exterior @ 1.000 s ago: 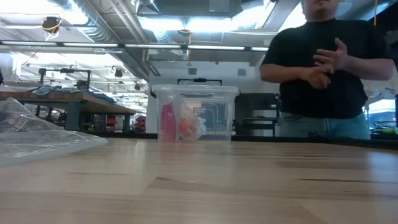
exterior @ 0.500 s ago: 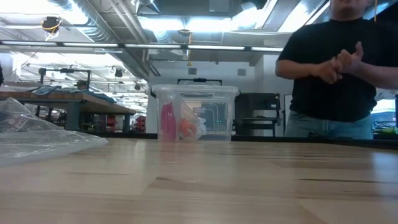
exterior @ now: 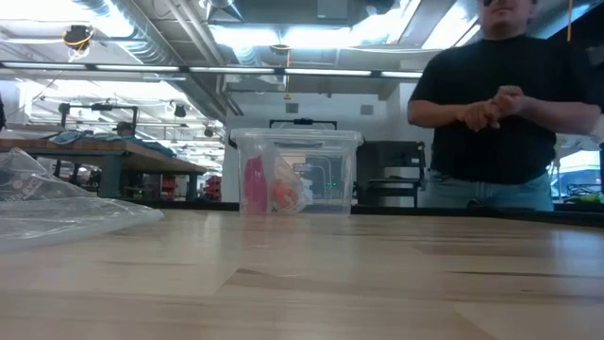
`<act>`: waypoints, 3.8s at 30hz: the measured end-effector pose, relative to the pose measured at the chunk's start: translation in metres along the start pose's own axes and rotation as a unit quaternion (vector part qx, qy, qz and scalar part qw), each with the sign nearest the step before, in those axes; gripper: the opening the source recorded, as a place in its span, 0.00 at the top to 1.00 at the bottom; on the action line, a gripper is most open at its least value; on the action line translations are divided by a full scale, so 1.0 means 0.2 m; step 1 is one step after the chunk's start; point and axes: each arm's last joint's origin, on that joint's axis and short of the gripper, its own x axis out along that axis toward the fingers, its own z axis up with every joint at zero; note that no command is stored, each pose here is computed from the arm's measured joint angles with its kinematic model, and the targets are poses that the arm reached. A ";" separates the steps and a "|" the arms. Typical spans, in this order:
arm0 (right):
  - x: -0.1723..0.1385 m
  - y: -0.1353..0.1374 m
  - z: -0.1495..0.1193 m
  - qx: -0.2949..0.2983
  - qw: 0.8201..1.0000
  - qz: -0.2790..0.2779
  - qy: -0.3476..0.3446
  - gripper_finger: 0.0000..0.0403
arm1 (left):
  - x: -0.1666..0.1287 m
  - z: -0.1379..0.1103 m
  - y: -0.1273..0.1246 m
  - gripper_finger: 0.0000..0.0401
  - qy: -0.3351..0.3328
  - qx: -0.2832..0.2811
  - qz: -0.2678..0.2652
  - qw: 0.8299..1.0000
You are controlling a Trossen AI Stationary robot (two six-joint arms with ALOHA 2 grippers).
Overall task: Roll bandage
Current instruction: Roll the green bandage
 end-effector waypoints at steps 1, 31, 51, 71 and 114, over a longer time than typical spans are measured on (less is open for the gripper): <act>0.00 0.00 0.00 0.000 1.000 0.002 -0.002 0.62 | 0.00 0.00 0.00 0.98 0.000 0.000 0.000 1.000; 0.00 0.12 0.01 -0.036 0.998 0.041 0.001 0.99 | -0.09 0.09 0.05 0.98 0.005 0.042 0.039 0.998; 0.00 0.19 0.07 -0.033 0.993 0.095 -0.070 0.99 | -0.04 0.04 0.00 0.98 0.020 0.119 0.026 0.992; 0.00 0.18 0.09 -0.038 0.994 0.052 -0.083 0.77 | 0.01 -0.01 -0.05 0.98 0.017 0.107 0.008 0.994; 0.04 0.37 -0.13 -0.171 0.976 -0.029 0.128 0.58 | 0.00 -0.22 -0.11 0.98 0.186 0.095 -0.053 0.977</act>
